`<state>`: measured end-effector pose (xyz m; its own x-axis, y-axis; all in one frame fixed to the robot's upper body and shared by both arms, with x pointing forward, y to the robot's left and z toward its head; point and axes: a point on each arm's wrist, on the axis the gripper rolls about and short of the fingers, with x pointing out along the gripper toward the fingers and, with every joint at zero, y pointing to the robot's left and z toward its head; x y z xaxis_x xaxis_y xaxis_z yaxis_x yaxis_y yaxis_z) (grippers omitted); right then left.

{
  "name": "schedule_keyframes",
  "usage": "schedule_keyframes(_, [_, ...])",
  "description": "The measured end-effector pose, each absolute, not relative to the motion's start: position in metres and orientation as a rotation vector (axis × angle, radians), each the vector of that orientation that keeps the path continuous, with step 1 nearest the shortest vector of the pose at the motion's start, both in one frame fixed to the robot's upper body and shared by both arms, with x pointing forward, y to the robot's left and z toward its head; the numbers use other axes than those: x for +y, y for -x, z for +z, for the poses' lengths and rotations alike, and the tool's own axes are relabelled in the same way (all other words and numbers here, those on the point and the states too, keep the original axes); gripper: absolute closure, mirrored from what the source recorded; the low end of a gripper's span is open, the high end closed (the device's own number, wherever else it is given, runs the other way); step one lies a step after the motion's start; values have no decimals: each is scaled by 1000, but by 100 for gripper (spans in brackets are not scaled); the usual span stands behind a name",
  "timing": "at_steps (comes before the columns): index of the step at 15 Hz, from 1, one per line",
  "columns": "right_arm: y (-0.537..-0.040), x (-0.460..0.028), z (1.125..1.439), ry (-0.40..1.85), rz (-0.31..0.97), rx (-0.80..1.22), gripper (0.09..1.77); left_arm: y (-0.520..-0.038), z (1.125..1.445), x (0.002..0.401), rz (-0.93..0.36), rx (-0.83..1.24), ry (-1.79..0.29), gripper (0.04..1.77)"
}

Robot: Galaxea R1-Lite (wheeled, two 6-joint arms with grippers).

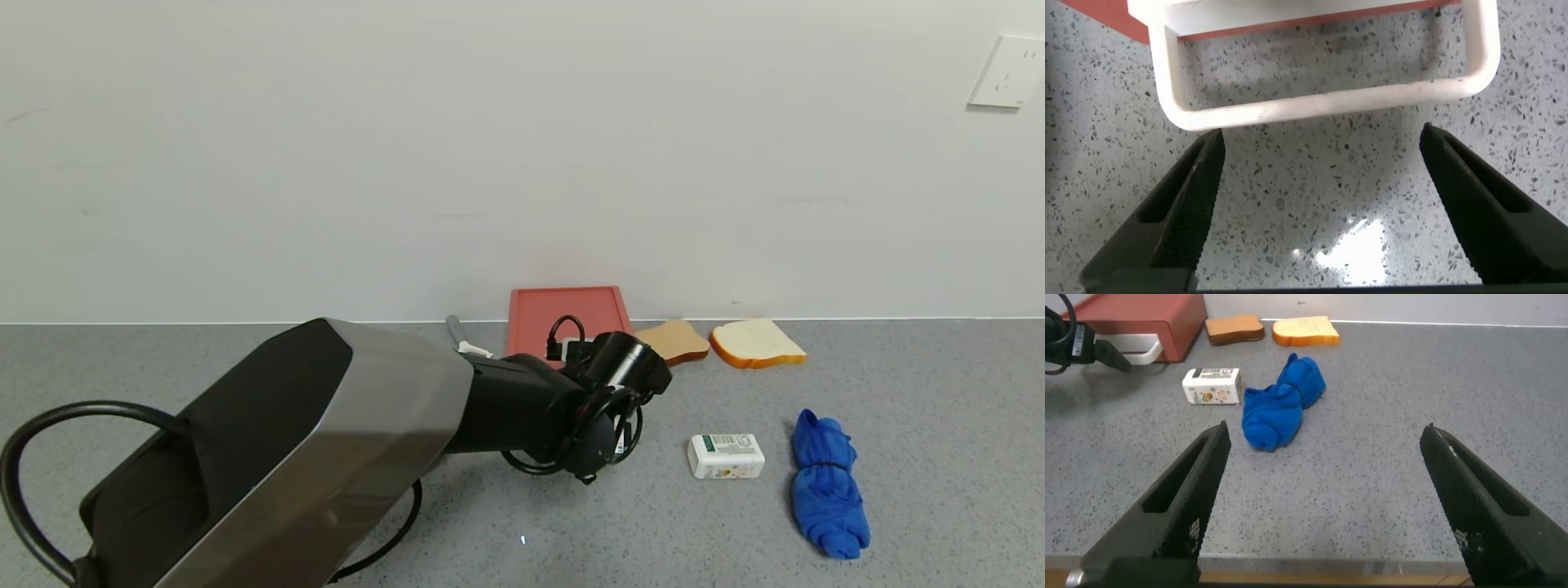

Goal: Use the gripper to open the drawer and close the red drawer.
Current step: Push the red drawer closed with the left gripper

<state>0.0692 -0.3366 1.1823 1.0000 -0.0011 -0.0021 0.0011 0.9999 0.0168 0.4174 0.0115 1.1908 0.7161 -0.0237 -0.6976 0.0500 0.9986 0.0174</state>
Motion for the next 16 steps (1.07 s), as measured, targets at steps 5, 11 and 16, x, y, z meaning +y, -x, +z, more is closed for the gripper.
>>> schedule_keyframes(5, [-69, -337, 1182, -17, -1, 2, 15, -417, 1192, 12, -38, 774, -39, 9])
schedule_keyframes(11, [-69, -337, 1182, -17, -2, 2, 15, -396, 1219, 19, -52, 799, -75, 9])
schedule_keyframes(16, [-69, -337, 1182, -17, -1, 2, 15, -368, 1279, 43, -153, 751, -85, 9])
